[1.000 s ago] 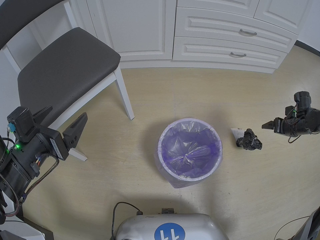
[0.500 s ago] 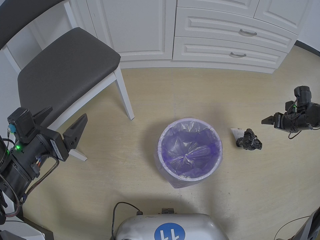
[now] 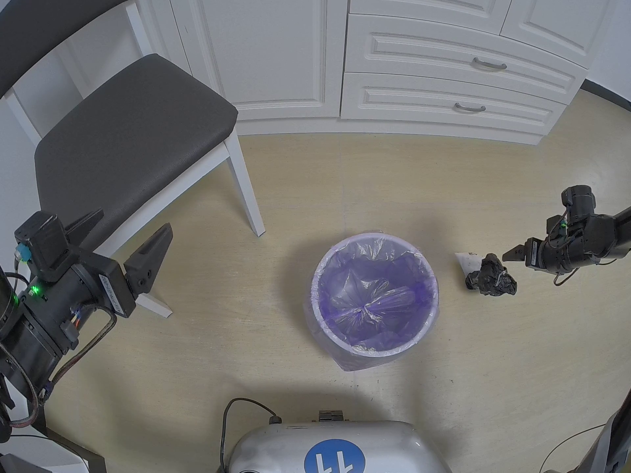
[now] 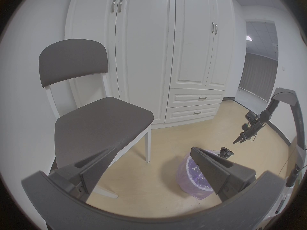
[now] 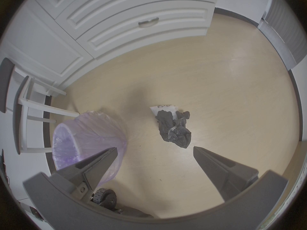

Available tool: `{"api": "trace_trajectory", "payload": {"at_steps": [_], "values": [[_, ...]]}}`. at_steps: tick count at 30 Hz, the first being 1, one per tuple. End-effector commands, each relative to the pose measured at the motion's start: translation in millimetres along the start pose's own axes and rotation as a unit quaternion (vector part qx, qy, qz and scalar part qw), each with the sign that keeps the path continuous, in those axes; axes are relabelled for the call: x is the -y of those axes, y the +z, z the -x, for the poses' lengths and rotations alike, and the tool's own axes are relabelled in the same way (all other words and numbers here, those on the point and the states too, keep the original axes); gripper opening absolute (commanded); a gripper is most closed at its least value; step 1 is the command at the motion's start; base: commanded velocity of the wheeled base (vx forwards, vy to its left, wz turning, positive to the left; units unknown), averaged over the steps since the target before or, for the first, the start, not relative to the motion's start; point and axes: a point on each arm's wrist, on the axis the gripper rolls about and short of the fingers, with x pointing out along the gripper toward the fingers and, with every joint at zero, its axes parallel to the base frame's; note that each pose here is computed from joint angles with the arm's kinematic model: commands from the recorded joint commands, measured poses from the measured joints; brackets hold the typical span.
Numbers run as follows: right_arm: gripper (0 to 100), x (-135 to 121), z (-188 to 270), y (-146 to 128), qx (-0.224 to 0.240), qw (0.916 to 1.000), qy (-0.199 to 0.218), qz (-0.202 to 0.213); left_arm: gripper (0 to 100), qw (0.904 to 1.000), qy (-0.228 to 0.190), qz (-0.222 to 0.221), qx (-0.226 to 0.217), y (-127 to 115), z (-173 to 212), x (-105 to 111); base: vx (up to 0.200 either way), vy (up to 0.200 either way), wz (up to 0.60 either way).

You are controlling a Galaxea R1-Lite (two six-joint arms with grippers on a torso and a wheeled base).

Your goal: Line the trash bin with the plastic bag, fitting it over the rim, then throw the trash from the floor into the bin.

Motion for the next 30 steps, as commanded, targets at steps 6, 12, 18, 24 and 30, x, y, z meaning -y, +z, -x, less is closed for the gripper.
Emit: {"api": "trace_trajectory", "payload": {"at_steps": [6, 12, 18, 24, 30], "values": [[100, 22.4, -64.5, -20.3, -0.021, 0.9997, -0.005, -0.014, 100, 1.0, 0.002, 0.001, 0.001, 0.3, -0.3, -0.6, 0.0, 0.0, 0.0], [100, 40.0, -106.5, -37.4, 0.004, 0.9999, -0.007, -0.015, 100, 1.0, 0.01, 0.0, -0.001, -0.5, -1.8, -3.0, 0.0, 0.0, 0.0], [100, 48.0, -141.3, -53.0, 0.022, 0.9985, 0.028, -0.04, 100, 0.9999, 0.016, 0.0, -0.001, -0.4, -2.3, -5.4, 0.0, 0.0, 0.0], [100, 48.7, -166.6, -56.1, 0.057, 0.9948, 0.046, -0.071, 100, 0.9999, 0.015, -0.002, -0.004, -1.5, -3.4, -4.8, 0.0, 0.0, 0.0], [100, 49.5, -173.2, -56.1, 0.092, 0.9914, 0.053, -0.076, 100, 0.9999, 0.015, -0.002, -0.004, -1.6, -3.0, -5.0, 0.0, 0.0, 0.0]]}}
